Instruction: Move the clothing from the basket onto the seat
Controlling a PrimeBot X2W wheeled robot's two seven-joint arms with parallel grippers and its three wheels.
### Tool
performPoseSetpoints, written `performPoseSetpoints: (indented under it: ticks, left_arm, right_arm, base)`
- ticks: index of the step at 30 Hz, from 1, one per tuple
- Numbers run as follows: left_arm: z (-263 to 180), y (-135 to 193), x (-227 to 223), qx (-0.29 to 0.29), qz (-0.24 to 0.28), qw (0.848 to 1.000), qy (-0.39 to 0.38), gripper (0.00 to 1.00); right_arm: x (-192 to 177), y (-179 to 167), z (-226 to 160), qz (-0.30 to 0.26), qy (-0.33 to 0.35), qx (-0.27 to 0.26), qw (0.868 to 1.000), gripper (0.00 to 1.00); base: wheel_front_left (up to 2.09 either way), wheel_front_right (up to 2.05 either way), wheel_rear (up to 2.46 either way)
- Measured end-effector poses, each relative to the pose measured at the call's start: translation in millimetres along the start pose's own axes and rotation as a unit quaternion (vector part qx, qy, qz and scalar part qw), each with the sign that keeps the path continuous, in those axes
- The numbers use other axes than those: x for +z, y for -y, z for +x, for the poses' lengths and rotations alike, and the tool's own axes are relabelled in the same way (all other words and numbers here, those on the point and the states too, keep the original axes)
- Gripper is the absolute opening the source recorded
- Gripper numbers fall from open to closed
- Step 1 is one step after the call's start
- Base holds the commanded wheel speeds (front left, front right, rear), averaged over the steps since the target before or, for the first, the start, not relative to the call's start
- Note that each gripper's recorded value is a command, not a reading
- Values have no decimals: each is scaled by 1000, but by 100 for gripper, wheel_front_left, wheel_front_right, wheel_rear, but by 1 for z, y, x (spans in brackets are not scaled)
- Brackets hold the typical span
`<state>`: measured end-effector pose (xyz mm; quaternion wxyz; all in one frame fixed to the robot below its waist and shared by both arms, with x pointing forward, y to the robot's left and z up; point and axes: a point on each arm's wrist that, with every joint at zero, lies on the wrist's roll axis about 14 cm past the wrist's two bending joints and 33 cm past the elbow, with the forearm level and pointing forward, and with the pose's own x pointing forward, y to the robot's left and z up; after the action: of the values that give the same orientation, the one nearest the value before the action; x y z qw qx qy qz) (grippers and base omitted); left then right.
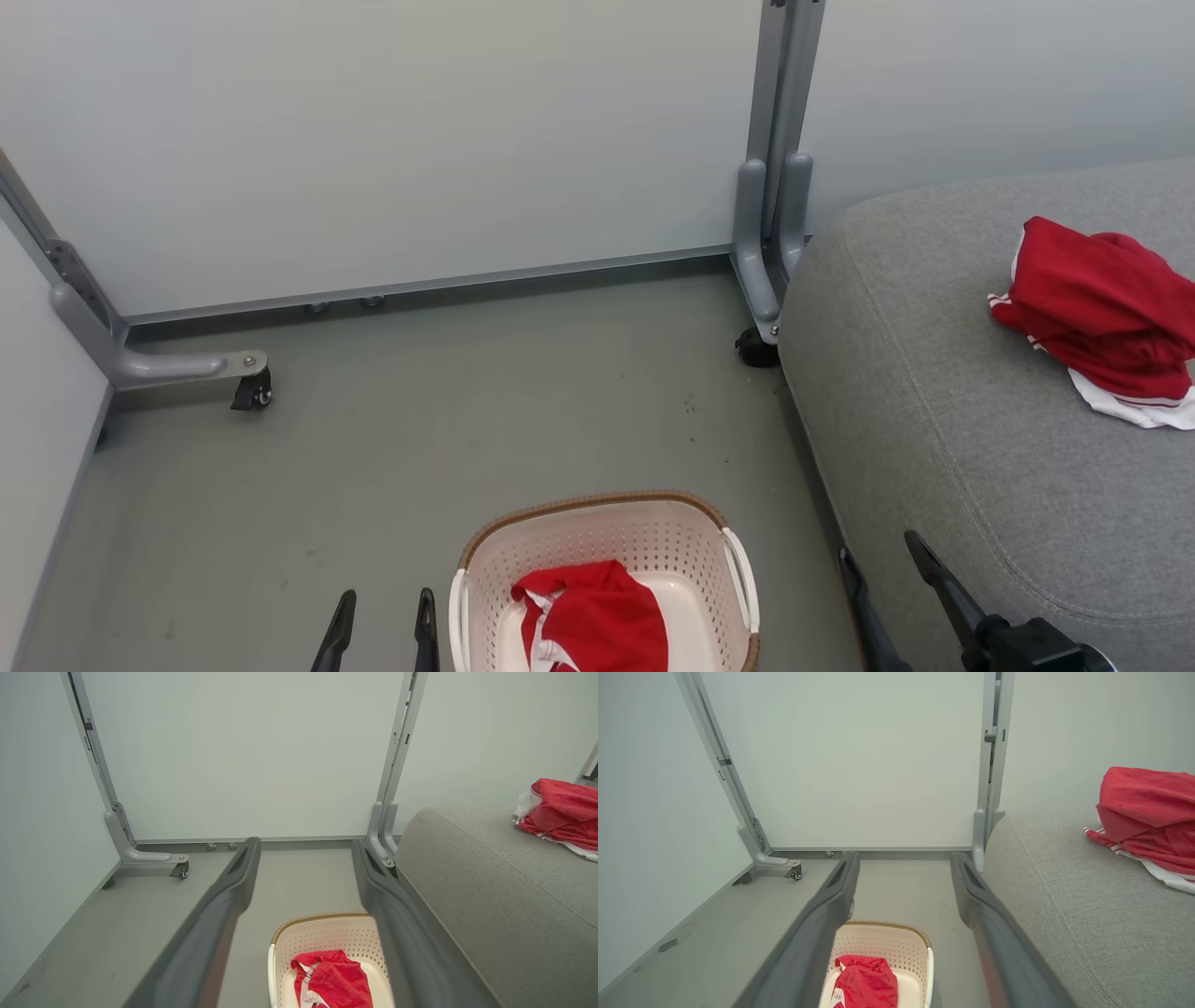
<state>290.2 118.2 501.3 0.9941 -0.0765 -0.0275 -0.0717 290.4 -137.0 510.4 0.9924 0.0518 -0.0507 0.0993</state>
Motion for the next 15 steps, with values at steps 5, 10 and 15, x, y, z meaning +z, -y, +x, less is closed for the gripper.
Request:
performPoseSetpoints:
  ticks: [5,10,15]
  left_arm:
    - [7,5,-12,-14,-3,1000,-20,100]
    - [20,11,-19,-30,-6,999,-31,100]
    - [38,13,-23,-38,-10,999,-36,100]
  right_arm:
    - [-4,3,4,2,-7,-5,1000,100]
    - [-8,12,9,3,-16,-17,1000,100]
    - [-10,19,23,-3,-21,-20,1000,100]
  base:
    - [0,0,0]
    - [0,0,0]
    - [0,0,0]
